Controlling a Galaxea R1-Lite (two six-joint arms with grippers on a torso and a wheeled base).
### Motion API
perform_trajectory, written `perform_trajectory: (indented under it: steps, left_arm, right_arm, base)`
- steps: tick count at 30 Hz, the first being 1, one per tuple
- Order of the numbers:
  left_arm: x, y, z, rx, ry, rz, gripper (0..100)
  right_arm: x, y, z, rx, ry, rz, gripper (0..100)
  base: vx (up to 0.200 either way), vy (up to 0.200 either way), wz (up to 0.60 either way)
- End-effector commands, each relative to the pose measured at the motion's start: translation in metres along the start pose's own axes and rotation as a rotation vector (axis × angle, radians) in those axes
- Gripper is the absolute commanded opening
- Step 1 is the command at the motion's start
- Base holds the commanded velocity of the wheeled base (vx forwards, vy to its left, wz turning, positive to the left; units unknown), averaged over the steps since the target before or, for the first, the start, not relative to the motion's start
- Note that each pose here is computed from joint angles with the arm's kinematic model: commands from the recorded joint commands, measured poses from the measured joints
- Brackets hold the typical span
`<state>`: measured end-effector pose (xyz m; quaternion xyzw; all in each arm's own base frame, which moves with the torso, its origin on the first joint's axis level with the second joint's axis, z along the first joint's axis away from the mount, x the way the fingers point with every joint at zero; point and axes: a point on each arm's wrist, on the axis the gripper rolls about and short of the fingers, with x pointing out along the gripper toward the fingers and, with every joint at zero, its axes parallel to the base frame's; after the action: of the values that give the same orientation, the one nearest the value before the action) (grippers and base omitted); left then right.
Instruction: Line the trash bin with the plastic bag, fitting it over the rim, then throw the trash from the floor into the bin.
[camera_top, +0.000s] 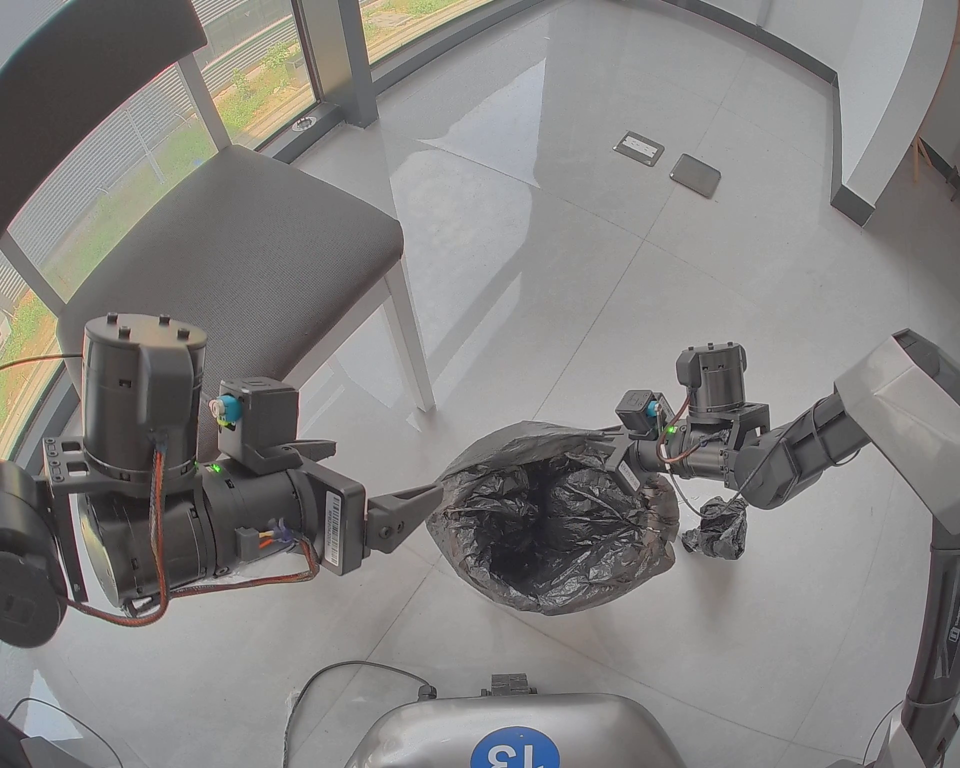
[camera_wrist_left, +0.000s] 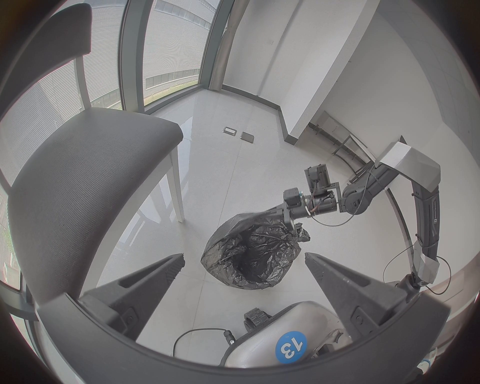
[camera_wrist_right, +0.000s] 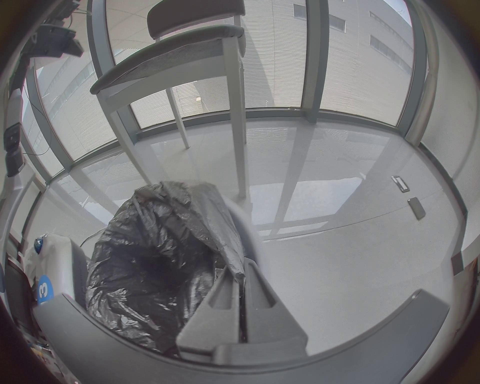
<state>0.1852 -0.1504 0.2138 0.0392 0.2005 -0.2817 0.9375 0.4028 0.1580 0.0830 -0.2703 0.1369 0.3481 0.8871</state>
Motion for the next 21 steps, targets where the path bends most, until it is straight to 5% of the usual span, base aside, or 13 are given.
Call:
perform_trajectory:
  steps: [1,21]
  left_arm:
    - [0.003,-0.001,-0.001,0.000,0.008,-0.009,100]
    - [0.008,0.000,-0.003,-0.003,0.013,-0.007,100]
  right_arm:
    - [-0.002,-0.018,0.008,-0.005,-0.034,-0.048,0]
    - [0.023,-0.056,0.009,-0.009,-0.069,-0.124,0]
  base:
    - [0.000,0.000,0.00]
    - [0.000,0.000,0.00]
